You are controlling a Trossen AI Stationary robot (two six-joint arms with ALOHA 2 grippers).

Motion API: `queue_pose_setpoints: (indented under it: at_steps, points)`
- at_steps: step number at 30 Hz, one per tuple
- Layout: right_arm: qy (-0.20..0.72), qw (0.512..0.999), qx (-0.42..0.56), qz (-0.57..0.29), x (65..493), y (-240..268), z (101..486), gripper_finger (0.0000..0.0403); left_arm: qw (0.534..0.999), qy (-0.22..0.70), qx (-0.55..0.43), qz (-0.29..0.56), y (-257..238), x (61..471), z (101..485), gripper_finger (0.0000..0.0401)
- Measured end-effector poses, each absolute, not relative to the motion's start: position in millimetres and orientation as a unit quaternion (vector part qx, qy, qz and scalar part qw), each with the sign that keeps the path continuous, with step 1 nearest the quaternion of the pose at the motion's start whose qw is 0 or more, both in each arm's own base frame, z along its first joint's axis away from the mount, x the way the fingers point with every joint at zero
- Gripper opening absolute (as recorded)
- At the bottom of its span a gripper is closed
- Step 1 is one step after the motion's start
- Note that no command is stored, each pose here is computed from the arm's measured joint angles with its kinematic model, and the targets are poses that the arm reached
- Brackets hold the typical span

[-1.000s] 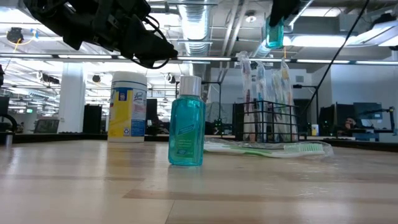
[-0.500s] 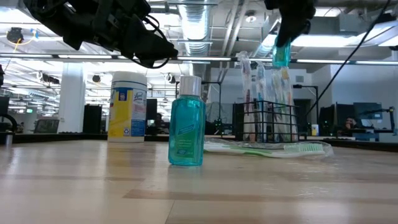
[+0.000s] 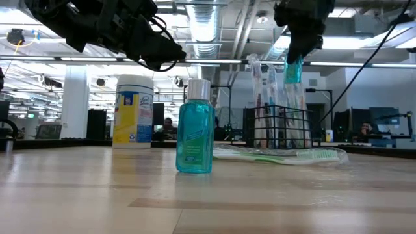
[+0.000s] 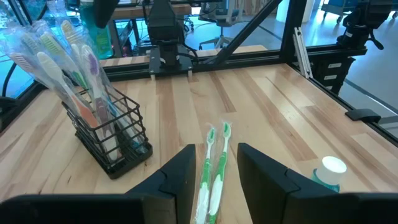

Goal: Pick & Place toothbrushing station
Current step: Put the blue mouthwash into the mesh organizer

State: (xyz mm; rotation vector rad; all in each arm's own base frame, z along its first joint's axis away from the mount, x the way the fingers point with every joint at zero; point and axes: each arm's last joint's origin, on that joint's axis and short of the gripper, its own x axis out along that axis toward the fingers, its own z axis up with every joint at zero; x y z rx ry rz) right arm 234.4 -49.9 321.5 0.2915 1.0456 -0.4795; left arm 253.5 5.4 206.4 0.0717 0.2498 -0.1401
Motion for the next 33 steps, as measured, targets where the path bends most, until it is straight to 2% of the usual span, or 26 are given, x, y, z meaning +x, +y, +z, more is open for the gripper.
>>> queue_pose_setpoints:
  at_steps: [17, 33]
  points:
    - [0.531, 0.800, 0.140, -0.243, 256, -68, 296, 0.0081, 0.989, 0.124, 0.036, -0.070, 5, 253, 207, 0.0114]
    - [0.525, 0.801, 0.144, -0.249, 261, -74, 292, 0.0078, 0.989, 0.124, 0.034, -0.069, 5, 253, 206, 0.0114]
